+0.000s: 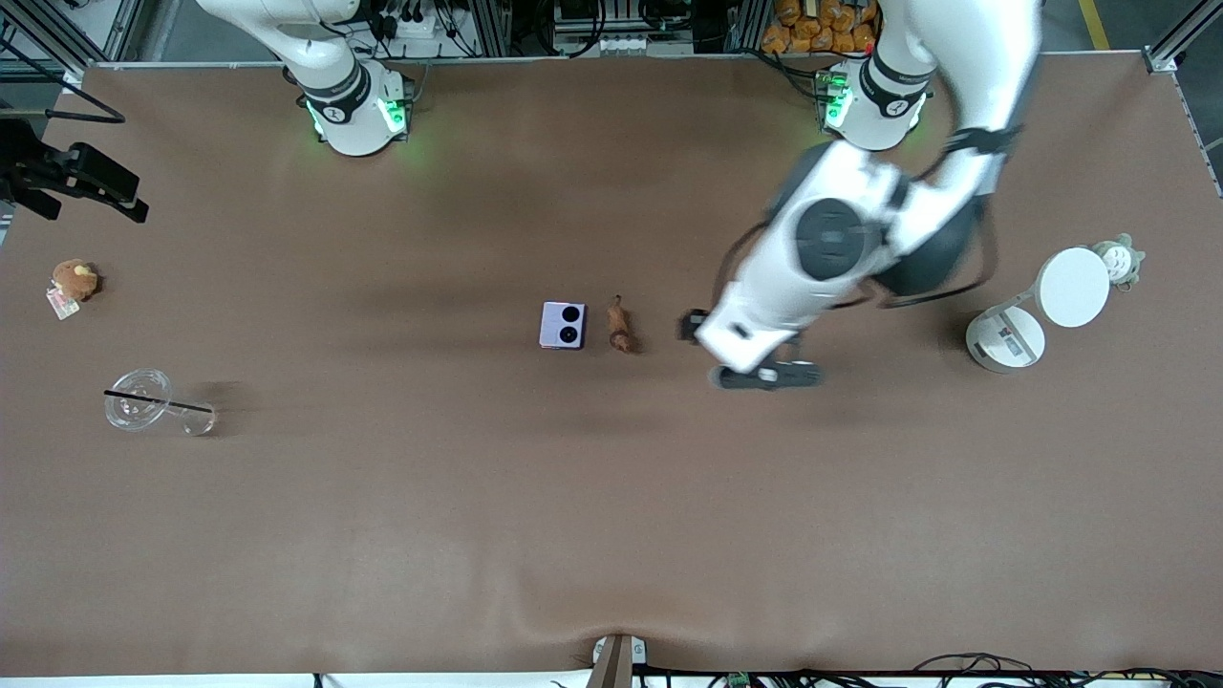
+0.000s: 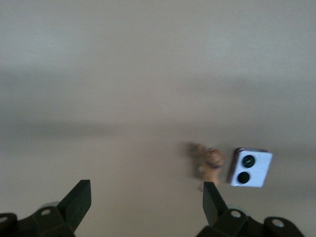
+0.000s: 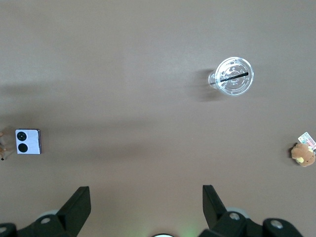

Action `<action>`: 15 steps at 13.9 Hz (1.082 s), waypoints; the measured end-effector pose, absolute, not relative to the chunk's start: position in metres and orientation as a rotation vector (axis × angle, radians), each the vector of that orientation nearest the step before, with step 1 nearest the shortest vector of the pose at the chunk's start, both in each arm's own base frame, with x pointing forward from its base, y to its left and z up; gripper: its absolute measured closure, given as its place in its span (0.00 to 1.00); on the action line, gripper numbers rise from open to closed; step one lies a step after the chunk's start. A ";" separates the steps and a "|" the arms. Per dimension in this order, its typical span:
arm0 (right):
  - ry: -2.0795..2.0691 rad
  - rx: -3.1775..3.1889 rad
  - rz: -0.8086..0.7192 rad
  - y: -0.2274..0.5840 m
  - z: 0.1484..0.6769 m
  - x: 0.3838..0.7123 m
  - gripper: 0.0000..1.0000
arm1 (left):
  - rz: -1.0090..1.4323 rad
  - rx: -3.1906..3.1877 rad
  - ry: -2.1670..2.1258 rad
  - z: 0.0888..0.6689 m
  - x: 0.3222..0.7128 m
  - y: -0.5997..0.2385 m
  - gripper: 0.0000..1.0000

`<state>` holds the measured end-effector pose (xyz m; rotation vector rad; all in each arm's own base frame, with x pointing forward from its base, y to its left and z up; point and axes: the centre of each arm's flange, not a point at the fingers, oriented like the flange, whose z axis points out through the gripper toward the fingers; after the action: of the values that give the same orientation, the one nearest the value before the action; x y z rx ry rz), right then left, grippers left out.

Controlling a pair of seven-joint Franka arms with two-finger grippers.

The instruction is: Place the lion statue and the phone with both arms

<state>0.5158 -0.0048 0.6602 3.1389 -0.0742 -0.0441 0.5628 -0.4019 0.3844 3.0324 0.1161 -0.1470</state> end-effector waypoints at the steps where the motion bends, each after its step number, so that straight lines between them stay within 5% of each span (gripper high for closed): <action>1: -0.074 3.139 -0.046 -0.005 0.659 0.516 0.00 | -0.150 3.027 0.140 0.369 0.555 -0.420 0.00; 12: -0.065 3.140 -0.083 -0.002 0.648 0.521 0.00 | -0.134 3.104 0.195 0.253 0.493 -0.508 0.03; 15: -0.033 3.143 -0.099 0.013 0.637 0.528 0.00 | -0.138 3.102 0.201 0.238 0.482 -0.519 0.14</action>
<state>0.5284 0.0125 0.6372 3.1428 -0.0334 -0.0989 0.4817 -0.5192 0.2378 3.1023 0.2007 -0.1381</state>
